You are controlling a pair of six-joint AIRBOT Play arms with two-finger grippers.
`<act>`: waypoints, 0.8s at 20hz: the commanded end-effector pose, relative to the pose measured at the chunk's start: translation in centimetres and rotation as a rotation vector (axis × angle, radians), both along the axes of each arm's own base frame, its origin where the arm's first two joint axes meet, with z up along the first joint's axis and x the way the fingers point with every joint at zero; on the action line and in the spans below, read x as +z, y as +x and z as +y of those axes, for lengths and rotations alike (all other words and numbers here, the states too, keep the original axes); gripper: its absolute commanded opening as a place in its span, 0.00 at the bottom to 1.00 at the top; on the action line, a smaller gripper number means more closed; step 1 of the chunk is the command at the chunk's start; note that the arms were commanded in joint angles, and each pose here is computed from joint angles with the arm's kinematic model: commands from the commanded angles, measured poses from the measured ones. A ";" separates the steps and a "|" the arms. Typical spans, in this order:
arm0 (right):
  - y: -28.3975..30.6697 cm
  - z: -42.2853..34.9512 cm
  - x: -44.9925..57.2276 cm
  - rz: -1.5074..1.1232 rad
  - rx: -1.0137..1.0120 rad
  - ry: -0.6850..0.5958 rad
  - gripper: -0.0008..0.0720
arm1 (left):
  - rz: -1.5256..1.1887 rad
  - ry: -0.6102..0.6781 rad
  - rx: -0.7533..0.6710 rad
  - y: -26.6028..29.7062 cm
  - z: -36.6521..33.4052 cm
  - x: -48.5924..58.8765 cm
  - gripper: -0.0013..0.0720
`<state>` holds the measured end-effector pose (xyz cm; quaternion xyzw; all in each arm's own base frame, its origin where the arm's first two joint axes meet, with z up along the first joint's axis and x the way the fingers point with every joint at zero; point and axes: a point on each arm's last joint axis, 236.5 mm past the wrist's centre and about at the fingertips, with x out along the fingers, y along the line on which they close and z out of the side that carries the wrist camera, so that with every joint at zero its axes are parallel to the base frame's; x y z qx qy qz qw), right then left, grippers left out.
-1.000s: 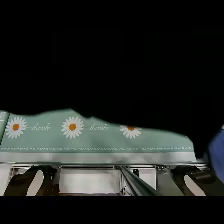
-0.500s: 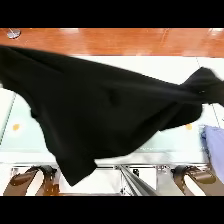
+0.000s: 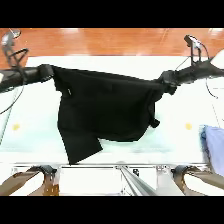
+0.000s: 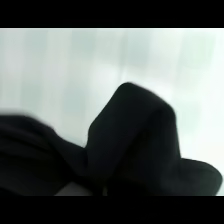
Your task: Fold the shirts.
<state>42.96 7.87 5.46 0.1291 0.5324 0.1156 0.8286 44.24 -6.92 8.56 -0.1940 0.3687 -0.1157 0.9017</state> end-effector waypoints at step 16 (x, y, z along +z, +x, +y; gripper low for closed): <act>-7.8 -12.6 -5.5 0.269 -0.193 0.137 0.87 | 0.683 -0.164 -0.024 -13.7 4.9 -11.3 0.97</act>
